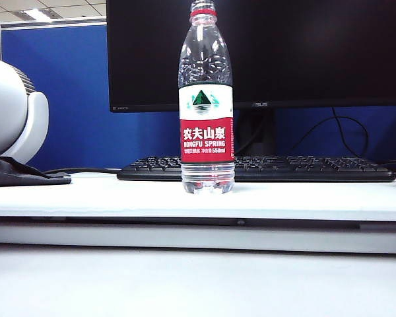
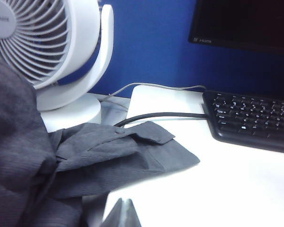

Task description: Unscrew the cap from the plastic bottle on the table.

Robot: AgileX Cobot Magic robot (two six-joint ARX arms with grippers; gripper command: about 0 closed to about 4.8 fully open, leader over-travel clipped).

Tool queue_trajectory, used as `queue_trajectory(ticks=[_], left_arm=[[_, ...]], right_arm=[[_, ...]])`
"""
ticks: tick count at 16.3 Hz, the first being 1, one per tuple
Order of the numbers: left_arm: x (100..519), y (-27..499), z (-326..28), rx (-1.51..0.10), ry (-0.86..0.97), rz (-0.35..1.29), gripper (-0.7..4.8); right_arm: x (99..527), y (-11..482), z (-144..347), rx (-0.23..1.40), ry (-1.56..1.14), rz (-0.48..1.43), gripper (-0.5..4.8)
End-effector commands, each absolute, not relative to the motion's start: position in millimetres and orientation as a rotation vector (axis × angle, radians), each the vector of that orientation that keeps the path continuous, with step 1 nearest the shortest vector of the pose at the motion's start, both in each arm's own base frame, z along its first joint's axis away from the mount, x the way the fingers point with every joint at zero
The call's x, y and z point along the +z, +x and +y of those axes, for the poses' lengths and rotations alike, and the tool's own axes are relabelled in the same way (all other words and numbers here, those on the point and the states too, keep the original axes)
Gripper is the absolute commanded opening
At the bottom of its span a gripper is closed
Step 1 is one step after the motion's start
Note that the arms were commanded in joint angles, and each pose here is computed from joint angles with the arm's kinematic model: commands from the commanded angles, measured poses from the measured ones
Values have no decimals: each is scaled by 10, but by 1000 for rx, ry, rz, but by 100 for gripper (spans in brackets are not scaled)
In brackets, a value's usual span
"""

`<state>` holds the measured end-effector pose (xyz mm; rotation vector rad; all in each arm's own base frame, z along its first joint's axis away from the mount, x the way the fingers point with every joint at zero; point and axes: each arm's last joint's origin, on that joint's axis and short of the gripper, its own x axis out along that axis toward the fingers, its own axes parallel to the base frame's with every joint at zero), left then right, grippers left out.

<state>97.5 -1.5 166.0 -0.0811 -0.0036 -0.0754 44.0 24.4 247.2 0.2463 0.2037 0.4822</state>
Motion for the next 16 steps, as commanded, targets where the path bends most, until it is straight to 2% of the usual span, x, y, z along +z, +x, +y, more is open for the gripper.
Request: queue_trajectory(ticks=[1,16], left_arm=[[1680,973,-13,-71,-31,-25,-1],[1682,973,-9,-55,-12,-28,-1]], right_arm=[[2495,435,240,483,251,188,-1],[2495,435,240,483,251,188,-1]])
